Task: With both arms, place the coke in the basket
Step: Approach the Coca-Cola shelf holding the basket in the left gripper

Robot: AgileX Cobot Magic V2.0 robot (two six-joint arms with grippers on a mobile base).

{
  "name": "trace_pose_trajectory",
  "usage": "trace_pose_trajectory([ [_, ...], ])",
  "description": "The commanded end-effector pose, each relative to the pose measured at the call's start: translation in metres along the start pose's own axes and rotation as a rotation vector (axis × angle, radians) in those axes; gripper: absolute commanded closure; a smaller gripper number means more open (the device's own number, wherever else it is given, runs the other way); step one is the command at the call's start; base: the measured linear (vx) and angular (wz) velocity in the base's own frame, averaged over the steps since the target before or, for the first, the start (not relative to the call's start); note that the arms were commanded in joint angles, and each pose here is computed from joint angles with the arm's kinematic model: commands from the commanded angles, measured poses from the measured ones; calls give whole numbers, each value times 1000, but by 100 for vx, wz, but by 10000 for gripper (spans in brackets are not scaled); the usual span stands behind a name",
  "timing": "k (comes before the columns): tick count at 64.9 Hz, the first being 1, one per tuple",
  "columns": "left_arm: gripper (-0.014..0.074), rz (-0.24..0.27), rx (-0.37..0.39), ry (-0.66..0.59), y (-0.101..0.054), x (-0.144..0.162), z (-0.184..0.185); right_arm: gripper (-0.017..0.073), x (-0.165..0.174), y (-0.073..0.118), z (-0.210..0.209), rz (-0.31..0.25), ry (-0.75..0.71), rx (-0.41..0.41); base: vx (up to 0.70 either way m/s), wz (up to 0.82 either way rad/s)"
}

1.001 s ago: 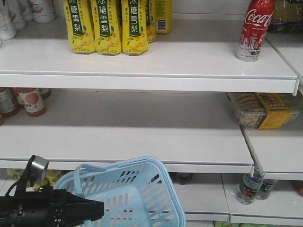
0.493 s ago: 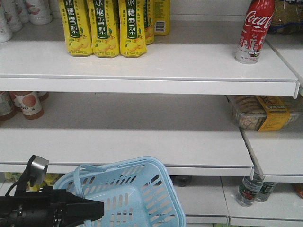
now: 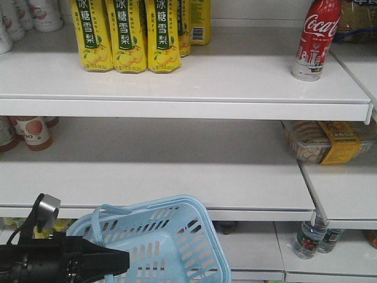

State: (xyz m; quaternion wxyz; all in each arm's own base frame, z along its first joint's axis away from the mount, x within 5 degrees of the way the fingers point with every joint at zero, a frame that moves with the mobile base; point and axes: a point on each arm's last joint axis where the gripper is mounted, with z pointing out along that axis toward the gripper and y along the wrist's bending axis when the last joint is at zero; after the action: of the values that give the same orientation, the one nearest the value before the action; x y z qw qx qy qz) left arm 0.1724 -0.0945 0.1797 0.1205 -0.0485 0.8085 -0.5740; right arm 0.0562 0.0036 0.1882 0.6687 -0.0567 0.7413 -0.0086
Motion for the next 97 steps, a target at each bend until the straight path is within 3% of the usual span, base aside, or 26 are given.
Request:
trace_pose_trajectory([
  [1, 600, 11, 138, -51, -19, -6, -2, 561, -5, -1, -1, -8, -79, 9, 1, 0],
  [97, 600, 11, 138, -51, -19, -6, -2, 561, -5, -1, -1, -8, -80, 9, 2, -1],
])
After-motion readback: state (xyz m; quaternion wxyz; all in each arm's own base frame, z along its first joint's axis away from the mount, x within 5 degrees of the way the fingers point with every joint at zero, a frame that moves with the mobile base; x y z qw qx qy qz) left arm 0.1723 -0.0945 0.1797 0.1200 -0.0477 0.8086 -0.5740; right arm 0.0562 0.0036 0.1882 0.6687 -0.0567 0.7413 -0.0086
